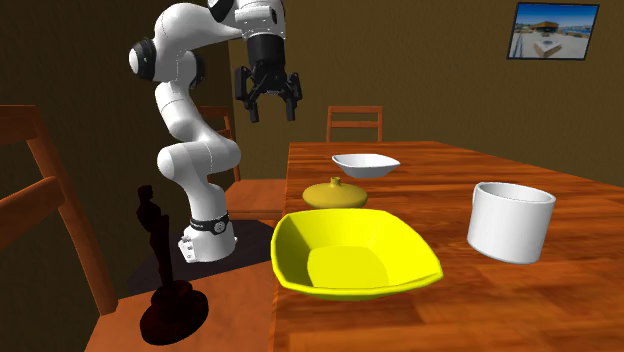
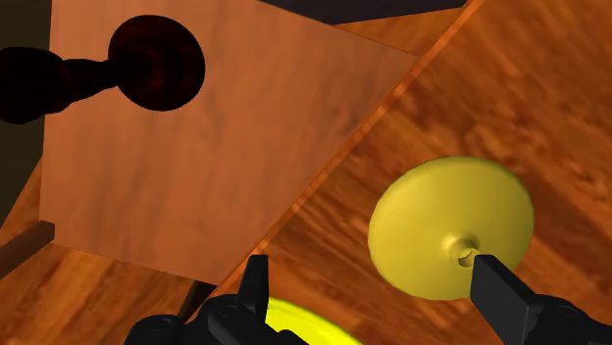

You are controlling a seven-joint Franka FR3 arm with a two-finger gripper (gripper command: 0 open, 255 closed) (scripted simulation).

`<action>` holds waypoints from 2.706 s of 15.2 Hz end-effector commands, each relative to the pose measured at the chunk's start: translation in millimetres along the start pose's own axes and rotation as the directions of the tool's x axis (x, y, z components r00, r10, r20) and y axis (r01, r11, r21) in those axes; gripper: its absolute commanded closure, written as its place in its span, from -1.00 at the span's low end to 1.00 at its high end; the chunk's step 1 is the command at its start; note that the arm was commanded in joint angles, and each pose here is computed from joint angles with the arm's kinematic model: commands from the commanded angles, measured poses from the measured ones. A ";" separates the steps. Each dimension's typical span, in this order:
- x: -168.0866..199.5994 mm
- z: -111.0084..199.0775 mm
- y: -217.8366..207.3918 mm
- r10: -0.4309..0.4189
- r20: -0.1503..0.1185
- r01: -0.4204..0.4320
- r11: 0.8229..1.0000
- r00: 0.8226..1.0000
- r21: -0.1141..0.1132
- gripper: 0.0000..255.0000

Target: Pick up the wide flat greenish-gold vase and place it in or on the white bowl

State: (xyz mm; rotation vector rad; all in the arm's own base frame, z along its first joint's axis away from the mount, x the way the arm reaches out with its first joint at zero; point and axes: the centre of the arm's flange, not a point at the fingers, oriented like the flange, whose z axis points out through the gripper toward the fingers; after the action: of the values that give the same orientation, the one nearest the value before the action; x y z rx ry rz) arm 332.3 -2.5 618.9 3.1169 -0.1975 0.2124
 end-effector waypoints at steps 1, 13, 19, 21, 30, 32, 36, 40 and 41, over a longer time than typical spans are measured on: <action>0.0 0.0 0.0 0.000 0.000 0.000 1.000 1.000 0.000 -1.00; 92.0 97.4 -118.1 0.105 0.182 -0.094 0.993 0.978 -0.069 -1.00; 89.4 126.3 -119.9 0.108 0.187 -0.096 0.993 0.976 -0.071 -1.00; 86.8 139.7 -119.2 0.108 0.187 -0.096 0.993 0.976 -0.071 -1.00; 86.8 139.6 -119.2 0.108 0.187 -0.096 0.993 0.976 -0.071 1.00; 86.8 139.6 -119.2 0.108 0.187 -0.096 0.993 0.976 -0.071 1.00; 86.8 139.7 -119.3 0.108 0.187 -0.096 0.993 0.976 -0.071 1.00; 87.5 134.4 -119.2 0.108 0.187 -0.096 0.993 0.976 -0.071 1.00; 88.1 129.2 -119.2 0.108 0.187 -0.096 0.993 0.976 -0.071 1.00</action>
State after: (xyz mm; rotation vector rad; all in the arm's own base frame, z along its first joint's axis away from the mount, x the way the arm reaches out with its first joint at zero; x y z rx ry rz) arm 451.8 102.1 498.3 3.0661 -0.3603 -0.0912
